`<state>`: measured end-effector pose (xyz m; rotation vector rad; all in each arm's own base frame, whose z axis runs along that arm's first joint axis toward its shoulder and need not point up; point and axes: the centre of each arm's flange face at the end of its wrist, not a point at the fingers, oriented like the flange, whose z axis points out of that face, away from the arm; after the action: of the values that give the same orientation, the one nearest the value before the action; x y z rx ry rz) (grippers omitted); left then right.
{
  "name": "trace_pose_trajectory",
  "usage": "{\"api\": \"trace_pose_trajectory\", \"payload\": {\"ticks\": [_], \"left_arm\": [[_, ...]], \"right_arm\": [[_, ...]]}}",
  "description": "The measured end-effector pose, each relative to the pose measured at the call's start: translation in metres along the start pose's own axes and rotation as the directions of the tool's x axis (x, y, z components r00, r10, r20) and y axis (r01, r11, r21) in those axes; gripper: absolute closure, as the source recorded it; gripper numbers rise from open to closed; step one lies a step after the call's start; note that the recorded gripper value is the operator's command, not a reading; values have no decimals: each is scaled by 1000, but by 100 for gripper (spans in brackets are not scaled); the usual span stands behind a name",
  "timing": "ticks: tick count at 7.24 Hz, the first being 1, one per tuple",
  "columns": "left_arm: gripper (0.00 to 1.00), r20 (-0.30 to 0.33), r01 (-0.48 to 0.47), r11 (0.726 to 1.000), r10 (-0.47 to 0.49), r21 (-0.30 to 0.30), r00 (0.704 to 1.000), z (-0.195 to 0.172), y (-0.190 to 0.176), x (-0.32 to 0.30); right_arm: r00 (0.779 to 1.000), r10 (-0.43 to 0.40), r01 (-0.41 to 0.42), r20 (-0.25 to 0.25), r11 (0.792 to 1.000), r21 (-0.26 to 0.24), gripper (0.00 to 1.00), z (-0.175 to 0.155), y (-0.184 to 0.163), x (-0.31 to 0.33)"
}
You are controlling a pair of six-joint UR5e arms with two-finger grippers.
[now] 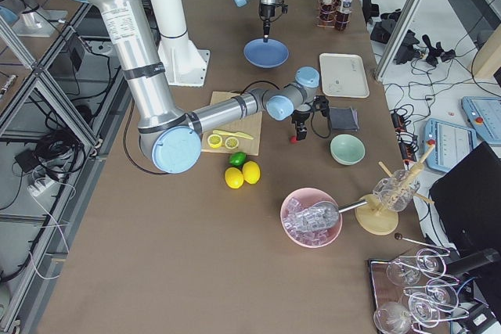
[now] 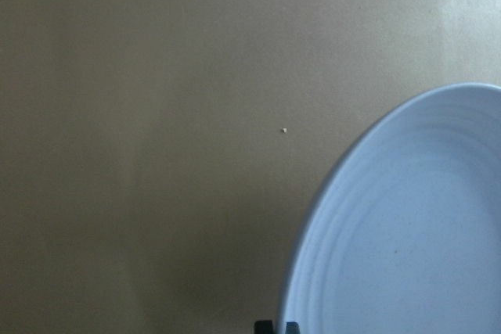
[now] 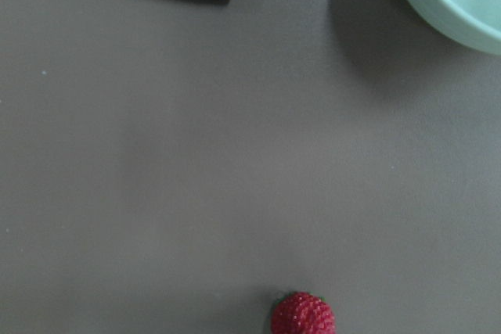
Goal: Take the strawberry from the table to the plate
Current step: 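Move the left arm toward the blue plate while the right arm reaches toward the strawberry, then lower the right gripper onto the red strawberry and close it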
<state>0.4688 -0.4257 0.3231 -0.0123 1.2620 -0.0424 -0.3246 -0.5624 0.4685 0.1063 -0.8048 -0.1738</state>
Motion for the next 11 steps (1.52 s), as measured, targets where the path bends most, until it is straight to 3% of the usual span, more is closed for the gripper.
{"api": "trace_pose_trajectory", "payload": {"ticks": [5, 6, 7, 9, 11], "left_arm": [[100, 6, 2, 1000, -2, 9, 1000, 18, 17, 7], [46, 6, 3, 1000, -3, 8, 1000, 19, 19, 8], [28, 6, 6, 1000, -6, 12, 1000, 20, 20, 9], [25, 2, 22, 1000, -22, 17, 1000, 21, 22, 12], [25, -1, 37, 999, -37, 18, 999, 20, 21, 14]], "right_arm": [[998, -16, 16, -55, 1000, -3, 30, 27, 5, -8], [998, -18, 18, -57, 1000, -9, 40, 31, 5, -10], [998, -22, 21, -59, 1000, -12, 55, 34, 6, -11], [998, -25, 24, -58, 1000, -15, 94, 35, 6, -11], [998, -26, 26, -52, 1000, -12, 100, 32, 5, -14]]}}
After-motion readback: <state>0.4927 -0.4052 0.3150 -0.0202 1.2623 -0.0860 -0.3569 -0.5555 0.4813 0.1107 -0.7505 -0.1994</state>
